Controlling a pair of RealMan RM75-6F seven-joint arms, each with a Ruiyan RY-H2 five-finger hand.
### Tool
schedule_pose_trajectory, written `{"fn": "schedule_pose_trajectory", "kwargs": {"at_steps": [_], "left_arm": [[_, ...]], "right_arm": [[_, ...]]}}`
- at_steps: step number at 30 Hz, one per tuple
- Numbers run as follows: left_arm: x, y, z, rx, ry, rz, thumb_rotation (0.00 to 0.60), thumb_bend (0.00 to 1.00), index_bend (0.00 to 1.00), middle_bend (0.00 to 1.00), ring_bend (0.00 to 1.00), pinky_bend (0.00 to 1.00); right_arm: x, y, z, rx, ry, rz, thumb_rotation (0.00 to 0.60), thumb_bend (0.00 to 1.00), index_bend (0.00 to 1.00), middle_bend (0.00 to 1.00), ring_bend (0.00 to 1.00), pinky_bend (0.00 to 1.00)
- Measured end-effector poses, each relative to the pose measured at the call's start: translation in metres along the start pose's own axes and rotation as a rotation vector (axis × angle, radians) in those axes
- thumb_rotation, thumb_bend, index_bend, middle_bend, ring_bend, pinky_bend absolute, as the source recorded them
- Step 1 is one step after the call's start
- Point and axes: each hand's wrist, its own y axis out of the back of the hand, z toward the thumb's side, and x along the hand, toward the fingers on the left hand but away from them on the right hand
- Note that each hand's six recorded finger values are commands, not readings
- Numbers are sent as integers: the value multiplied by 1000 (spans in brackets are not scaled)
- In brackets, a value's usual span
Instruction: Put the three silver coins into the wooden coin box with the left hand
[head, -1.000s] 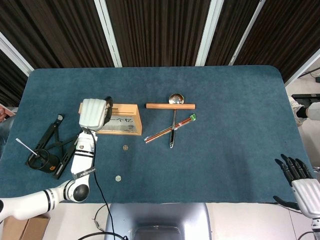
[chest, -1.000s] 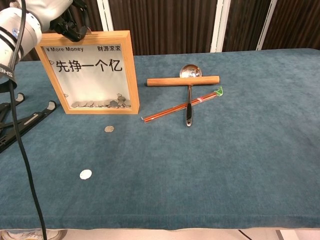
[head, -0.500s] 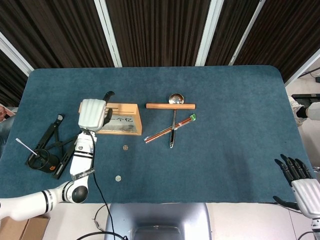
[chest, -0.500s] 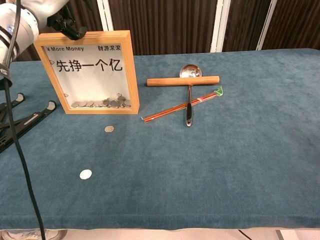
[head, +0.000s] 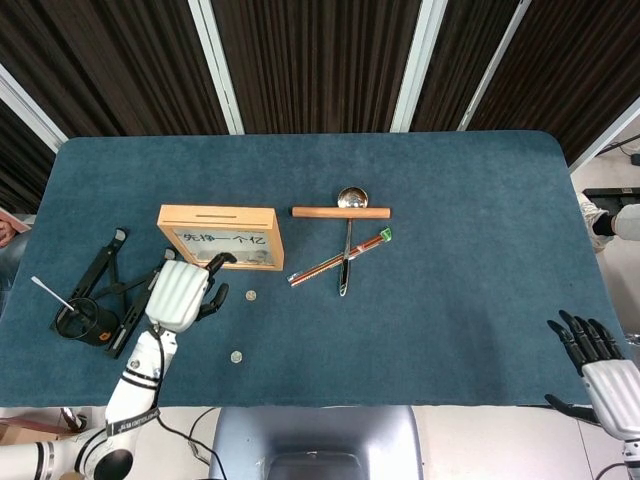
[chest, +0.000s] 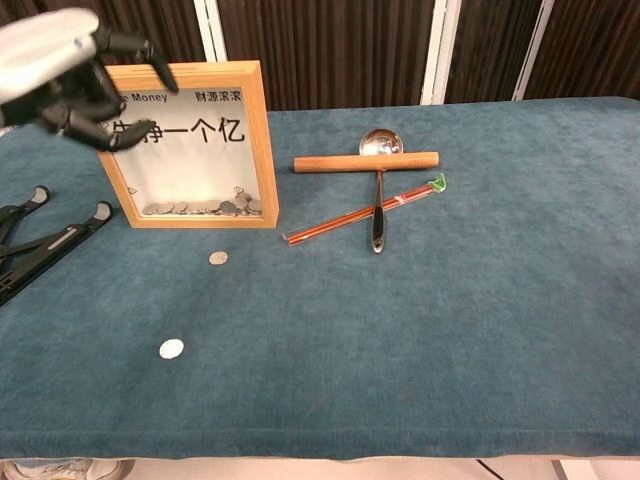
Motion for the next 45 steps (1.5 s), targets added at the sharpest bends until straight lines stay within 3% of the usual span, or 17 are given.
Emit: {"fn": "schedule_pose_trajectory", "kwargs": {"at_steps": [5, 7, 14, 19, 27, 45], "left_arm": [[-59, -45, 2, -1, -51, -99, 600, 405, 445, 1000, 1000, 1000], [-76, -60, 6, 0, -78, -109, 600, 406, 452, 1000, 1000, 1000], [-100, -110, 12, 6, -73, -128, 600, 393, 456, 1000, 1000, 1000], [-101, -128, 17, 66, -81, -116, 600, 380, 456, 1000, 1000, 1000], [-97, -156, 16, 119, -71, -187, 600, 378, 457, 1000, 1000, 1000], [-95, -173, 1, 185, -35, -236, 600, 378, 433, 1000, 1000, 1000]], "right_arm": [[0, -6, 7, 13, 27, 20, 600, 149, 0, 0, 0, 0], [0, -6, 8, 13, 32, 20, 600, 149, 0, 0, 0, 0], [2, -6, 9, 12, 39, 21, 600, 149, 0, 0, 0, 0], [3, -7, 10, 13, 43, 23, 600, 149, 0, 0, 0, 0], [3, -6, 9, 12, 40, 22, 600, 149, 0, 0, 0, 0], [5, -4, 7, 8, 35, 12, 600, 149, 0, 0, 0, 0]]}}
